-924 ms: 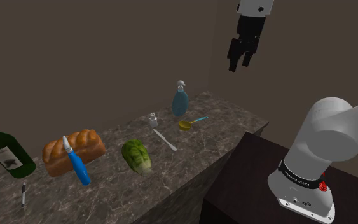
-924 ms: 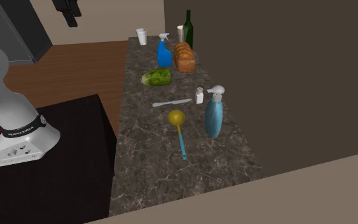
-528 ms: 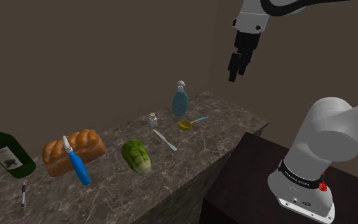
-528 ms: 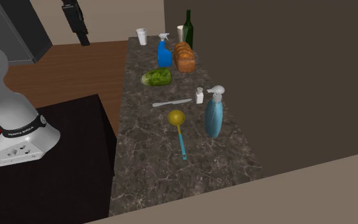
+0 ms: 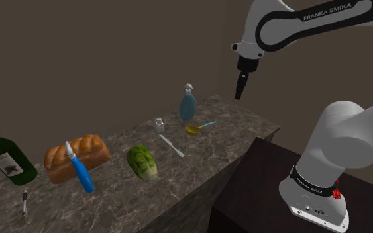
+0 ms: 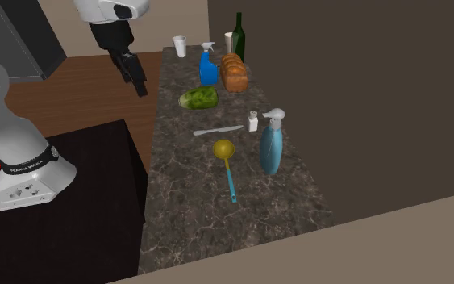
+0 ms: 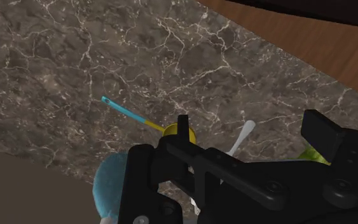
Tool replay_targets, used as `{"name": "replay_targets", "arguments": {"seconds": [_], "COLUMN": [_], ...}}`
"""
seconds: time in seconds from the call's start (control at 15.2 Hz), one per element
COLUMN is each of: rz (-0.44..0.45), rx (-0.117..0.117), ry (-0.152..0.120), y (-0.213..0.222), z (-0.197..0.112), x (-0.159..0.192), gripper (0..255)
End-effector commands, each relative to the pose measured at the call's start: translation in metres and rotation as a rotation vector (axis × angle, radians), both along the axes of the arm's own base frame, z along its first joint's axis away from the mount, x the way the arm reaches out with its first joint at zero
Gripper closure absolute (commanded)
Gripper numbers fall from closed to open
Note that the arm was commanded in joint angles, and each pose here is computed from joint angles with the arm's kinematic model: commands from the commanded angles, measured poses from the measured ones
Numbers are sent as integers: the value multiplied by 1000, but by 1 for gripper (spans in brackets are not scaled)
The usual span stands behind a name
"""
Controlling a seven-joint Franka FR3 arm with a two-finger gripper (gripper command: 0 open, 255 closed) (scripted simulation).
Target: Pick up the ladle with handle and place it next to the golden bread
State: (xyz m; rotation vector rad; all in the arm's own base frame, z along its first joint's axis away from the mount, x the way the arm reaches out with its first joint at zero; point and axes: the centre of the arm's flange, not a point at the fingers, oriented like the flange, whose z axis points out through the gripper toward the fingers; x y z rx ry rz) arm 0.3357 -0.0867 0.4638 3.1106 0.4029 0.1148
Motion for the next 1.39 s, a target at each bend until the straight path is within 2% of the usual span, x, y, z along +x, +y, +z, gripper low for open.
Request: {"name": "replay_targets", "arguments": {"seconds": [0.0,0.66,1.32], "rz": [75,422,769], "rx": [-8,-42,-75], "ry": [-11,-48,-85], "y": [-8,-50,-73], "z": [-24,-131,-235], "x": [10,69,144], "gripper": [0,0,0]}}
